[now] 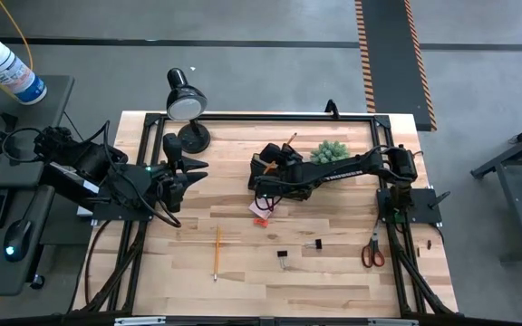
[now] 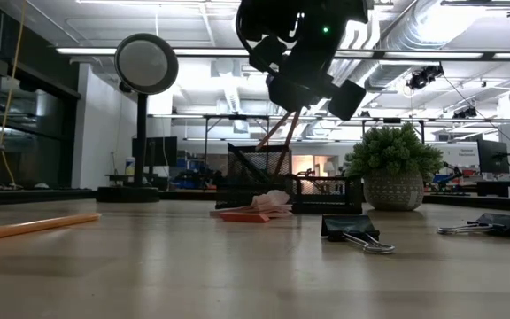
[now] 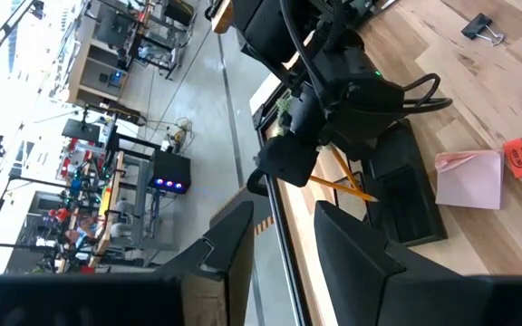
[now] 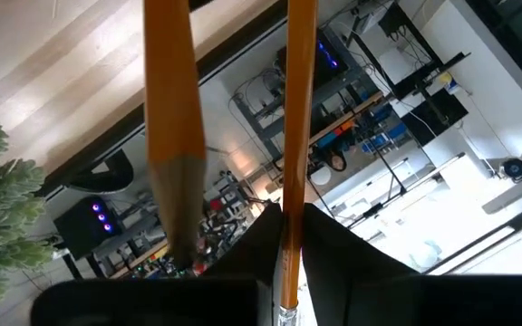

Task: Pick and place office supplies into organizer
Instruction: Put the right orange pencil into the black desk organizer

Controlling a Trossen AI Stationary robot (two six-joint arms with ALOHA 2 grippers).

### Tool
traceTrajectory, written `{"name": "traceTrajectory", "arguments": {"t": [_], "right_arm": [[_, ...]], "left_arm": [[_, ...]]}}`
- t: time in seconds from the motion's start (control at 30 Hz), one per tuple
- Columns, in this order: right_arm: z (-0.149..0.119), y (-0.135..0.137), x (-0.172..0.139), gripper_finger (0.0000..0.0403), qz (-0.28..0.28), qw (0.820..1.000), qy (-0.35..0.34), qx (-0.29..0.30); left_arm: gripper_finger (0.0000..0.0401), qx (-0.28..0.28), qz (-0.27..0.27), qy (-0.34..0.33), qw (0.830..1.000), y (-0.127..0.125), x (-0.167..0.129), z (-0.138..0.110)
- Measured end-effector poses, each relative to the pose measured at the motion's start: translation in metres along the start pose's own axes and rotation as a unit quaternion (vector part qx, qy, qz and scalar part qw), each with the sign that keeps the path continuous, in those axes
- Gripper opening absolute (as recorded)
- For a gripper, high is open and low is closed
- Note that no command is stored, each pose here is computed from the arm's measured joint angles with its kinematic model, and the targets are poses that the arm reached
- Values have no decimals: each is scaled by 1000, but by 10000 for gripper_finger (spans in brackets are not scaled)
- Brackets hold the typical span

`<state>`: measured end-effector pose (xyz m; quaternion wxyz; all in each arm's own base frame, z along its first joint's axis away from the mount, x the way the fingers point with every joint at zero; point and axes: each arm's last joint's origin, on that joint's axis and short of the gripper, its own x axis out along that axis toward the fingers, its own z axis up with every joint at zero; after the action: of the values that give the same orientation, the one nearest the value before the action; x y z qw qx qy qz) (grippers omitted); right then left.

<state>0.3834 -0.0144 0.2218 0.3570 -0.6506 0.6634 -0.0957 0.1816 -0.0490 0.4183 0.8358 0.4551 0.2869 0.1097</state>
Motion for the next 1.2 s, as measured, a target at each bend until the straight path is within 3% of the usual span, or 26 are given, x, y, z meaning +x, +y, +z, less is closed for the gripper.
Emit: {"name": "traceTrajectory", "arguments": {"t": [0.67, 1.2], "right_arm": [[-1, 0, 8, 30, 4, 999, 15, 34], [4, 2, 13, 31, 6, 999, 24, 28]], "left_arm": [[106, 0, -2, -2, 1000, 0, 0, 0], [106, -1, -5, -3, 1000, 0, 0, 0]]}}
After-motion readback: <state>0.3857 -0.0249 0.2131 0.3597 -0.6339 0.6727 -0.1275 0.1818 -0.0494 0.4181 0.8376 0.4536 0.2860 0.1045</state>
